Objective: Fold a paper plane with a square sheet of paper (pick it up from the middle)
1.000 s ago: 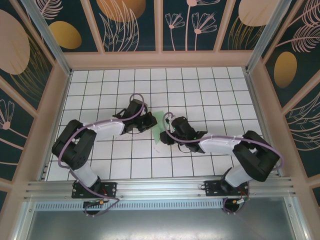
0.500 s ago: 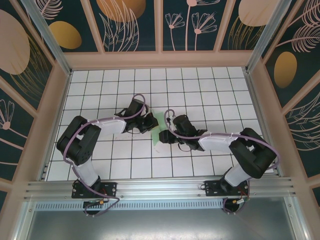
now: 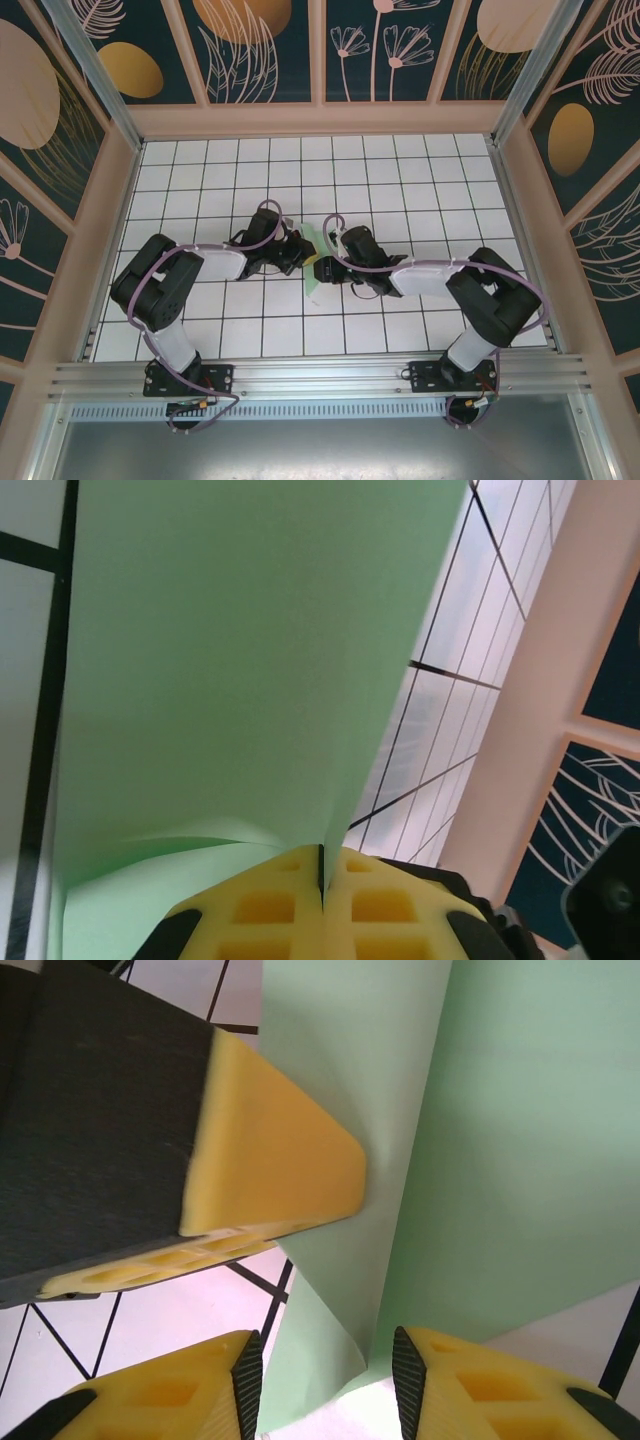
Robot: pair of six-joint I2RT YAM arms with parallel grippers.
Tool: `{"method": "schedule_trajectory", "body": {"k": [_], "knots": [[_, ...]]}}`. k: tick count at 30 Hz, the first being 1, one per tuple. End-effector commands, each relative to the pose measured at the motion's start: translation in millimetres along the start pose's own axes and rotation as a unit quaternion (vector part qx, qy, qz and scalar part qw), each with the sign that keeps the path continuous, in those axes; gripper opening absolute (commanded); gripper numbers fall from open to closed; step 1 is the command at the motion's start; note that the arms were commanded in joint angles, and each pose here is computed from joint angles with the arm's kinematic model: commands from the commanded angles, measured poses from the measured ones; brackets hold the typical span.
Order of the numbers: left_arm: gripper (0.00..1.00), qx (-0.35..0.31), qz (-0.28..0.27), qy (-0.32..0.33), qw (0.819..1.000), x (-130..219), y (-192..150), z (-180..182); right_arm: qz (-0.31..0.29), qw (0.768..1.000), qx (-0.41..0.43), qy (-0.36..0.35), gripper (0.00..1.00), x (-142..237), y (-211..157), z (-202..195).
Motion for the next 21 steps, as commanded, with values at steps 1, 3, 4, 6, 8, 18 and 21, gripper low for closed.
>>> {"method": "schedule_trajectory", "body": {"k": [1, 3, 4, 6, 8, 18, 21], "knots": [[0.05, 0.002, -0.009, -0.036, 0.999, 7.7, 2.0, -15.0, -0.008, 1.0, -0.015, 0.01, 0.41, -3.8, 3.0, 2.5], [0.05, 0.006, -0.011, -0.031, 0.999, 7.7, 1.5, -11.7, -0.01, 1.0, -0.021, 0.013, 0.39, -4.7, 2.7, 2.7], [0.05, 0.008, -0.011, -0.031, 0.999, 7.7, 1.1, -10.8, -0.008, 1.0, -0.026, 0.014, 0.39, -5.6, 2.2, 2.4], [0.05, 0.002, -0.017, -0.039, 0.999, 12.6, 1.3, -17.4, -0.005, 0.999, -0.028, 0.017, 0.37, -8.1, -0.8, 4.4], [0.05, 0.003, -0.019, -0.039, 0.999, 13.3, 1.5, -17.3, -0.003, 0.999, -0.031, 0.01, 0.36, -10.2, -3.6, 2.7], [0.06, 0.004, -0.032, -0.032, 0.999, 14.9, 2.8, -13.5, -0.004, 0.999, -0.03, -0.025, 0.24, -9.0, -11.0, -1.9], [0.06, 0.004, -0.036, -0.026, 0.999, 14.2, 4.0, -11.1, -0.004, 0.999, -0.027, -0.041, 0.26, -4.2, -12.0, -6.6]]}}
Point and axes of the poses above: each hand's point on the last joint's axis, 136 mm out from that joint toward the fingers, its own x axis back along the fingers, its own z axis along the line the jaws close on, y = z × x, the point moved 4 cm from there along x, back along the fingers, and after that the axes turned 6 degrees about -x, right-handed, at the moved point
